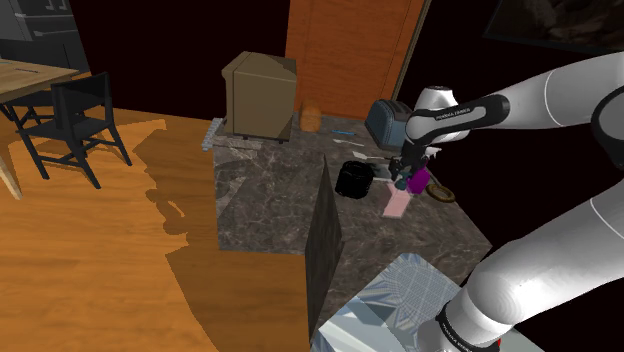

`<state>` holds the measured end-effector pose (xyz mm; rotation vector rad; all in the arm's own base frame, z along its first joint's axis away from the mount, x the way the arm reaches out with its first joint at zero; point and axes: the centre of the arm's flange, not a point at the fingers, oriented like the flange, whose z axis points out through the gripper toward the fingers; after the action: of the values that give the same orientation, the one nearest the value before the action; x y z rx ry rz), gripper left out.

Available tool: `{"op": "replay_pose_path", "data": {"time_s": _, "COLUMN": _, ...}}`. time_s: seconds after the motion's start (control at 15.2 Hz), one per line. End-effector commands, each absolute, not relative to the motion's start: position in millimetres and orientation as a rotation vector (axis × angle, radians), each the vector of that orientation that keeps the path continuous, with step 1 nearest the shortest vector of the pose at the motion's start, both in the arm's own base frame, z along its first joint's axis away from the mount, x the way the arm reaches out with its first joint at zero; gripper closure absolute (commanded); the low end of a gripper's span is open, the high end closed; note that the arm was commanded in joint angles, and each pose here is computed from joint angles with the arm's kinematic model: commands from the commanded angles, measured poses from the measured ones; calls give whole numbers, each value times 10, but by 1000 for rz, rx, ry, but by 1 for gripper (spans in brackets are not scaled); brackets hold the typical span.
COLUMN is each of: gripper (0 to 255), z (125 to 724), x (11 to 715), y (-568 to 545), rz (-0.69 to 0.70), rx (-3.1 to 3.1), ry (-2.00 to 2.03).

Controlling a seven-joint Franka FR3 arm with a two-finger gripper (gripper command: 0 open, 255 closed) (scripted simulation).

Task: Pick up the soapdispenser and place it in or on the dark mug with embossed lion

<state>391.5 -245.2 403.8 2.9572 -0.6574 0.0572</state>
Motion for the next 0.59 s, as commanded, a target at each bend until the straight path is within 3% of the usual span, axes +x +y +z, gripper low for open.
{"op": "replay_pose_path", "data": {"time_s": 0.0, "gripper": 255, "z": 4116, "x": 3910, "y": -2453, "rz": 56, "rx": 2957, "ry": -658}}
{"op": "replay_pose_path", "data": {"time_s": 0.53, "gripper": 255, "z": 4538, "x": 3911, "y": -2453, "rz": 56, "rx": 2957, "ry": -658}}
